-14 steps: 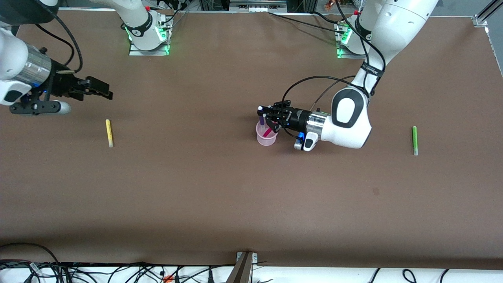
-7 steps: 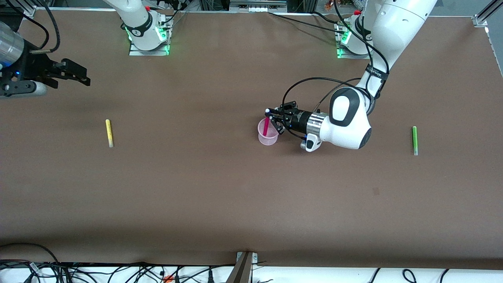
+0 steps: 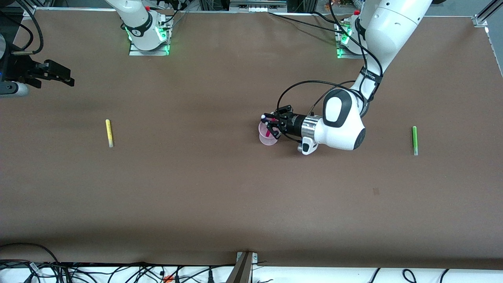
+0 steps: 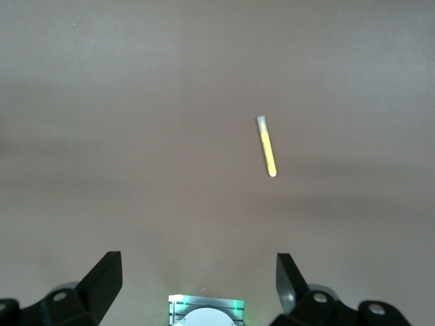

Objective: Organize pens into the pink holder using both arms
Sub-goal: 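Move the blue marker over the pink cup with the left gripper while the right withdraws, then release the blue marker into the pink cup with the left gripper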

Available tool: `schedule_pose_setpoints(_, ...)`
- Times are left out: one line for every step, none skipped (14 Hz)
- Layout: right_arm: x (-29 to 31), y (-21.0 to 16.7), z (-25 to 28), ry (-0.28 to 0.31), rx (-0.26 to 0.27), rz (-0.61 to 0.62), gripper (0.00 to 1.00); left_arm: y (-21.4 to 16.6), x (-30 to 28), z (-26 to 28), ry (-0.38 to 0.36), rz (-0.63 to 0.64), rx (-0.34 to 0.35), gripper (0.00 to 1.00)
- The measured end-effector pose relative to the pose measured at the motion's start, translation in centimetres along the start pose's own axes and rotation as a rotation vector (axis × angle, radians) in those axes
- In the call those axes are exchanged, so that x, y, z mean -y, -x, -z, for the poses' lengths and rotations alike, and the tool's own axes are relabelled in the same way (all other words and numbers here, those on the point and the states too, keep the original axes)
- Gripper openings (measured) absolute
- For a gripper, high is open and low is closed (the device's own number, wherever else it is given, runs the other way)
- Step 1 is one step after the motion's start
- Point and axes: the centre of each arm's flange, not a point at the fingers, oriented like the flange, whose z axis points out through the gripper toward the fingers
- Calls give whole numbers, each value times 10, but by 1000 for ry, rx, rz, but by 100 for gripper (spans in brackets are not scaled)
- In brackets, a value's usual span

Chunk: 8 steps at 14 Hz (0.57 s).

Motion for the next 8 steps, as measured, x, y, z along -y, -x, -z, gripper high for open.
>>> schedule_pose_setpoints(2,1,2,8,-4,4,100,2,-3,1,5,20,1,44)
schedule_pose_setpoints(5,3,6,14,-11,9,100,6,-7,4,12,37,1,55)
schedule_pose_setpoints(10,5,9,20,-17,15,100,10,-10,7,20,51,2,64)
schedule_pose_setpoints(17,8,12,28,-18,14,100,13,-13,11,27,65,0,73)
schedule_pose_setpoints(27,10,13,45,-14,8,100,16,-16,15,27,63,-16,84)
schedule_pose_setpoints(37,12,15,74,-12,6,100,17,-18,21,13,45,-63,93)
schedule_pose_setpoints(46,13,19,98,-15,3,100,20,-19,28,-12,9,-140,100)
schedule_pose_setpoints(51,14,23,111,-22,-9,100,25,-20,37,-42,-37,-225,100)
